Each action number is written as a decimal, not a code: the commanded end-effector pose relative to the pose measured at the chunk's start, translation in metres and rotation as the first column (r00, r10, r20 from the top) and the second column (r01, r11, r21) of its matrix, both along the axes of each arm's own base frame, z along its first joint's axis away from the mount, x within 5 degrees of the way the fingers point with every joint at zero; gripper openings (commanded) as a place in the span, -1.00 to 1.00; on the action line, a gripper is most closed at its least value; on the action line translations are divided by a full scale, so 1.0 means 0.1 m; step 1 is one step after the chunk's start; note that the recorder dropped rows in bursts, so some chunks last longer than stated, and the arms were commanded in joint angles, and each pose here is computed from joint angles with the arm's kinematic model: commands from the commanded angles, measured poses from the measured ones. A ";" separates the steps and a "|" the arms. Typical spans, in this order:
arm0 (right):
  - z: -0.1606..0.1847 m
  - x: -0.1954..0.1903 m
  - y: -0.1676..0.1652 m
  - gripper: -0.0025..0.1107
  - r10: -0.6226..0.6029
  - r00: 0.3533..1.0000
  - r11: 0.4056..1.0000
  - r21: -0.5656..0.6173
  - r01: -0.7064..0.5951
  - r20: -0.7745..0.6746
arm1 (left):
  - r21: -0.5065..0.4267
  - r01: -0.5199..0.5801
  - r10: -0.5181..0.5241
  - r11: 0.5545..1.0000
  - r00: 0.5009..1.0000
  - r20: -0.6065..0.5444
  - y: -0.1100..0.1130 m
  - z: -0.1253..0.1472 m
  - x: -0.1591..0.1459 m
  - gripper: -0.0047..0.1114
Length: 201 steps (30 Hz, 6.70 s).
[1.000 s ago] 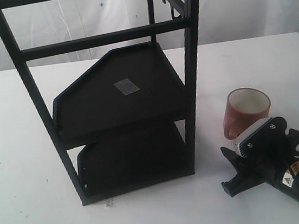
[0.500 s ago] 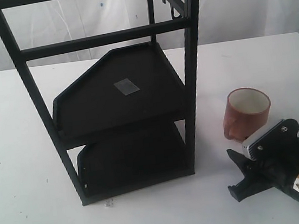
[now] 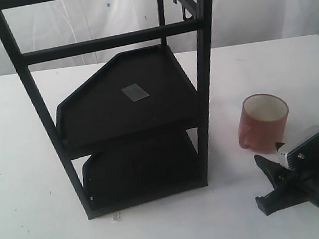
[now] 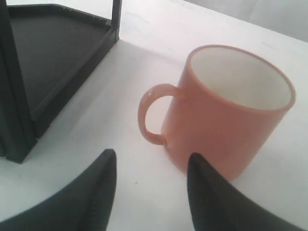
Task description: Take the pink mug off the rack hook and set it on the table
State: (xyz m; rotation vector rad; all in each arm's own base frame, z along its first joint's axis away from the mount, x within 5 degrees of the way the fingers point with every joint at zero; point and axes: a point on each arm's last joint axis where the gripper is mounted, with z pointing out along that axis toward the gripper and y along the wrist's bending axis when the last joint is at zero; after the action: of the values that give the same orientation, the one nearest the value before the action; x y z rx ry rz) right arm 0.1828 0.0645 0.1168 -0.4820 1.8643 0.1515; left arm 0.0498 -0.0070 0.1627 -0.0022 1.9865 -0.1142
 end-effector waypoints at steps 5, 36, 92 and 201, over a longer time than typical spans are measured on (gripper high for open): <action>0.21 -0.13 -0.08 -0.18 -0.058 0.998 0.997 0.056 0.058 -0.003 | -0.008 0.002 -0.002 1.000 1.000 0.005 0.00 0.00 0.00 -0.92; 1.16 -0.54 -0.24 -0.39 -0.139 0.989 0.960 0.252 0.121 0.055 | -0.008 0.002 -0.002 1.000 1.000 0.005 0.00 0.00 0.00 -0.92; 1.93 -1.20 -0.49 -0.96 -0.198 0.914 0.945 0.316 0.082 0.355 | -0.008 0.002 -0.002 1.000 1.000 0.005 0.00 0.00 0.00 -0.92; 0.88 -1.20 -0.63 -0.96 -0.367 0.898 0.922 0.225 0.316 0.245 | -0.008 0.002 -0.002 1.000 1.000 0.005 0.00 0.00 0.00 -0.92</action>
State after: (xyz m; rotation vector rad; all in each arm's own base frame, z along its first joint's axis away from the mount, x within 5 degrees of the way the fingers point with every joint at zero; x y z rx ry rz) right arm 0.0655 0.0023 0.2030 -0.0344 1.6377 0.0201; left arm 0.0498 -0.0070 0.1627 -0.0022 1.9865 -0.1142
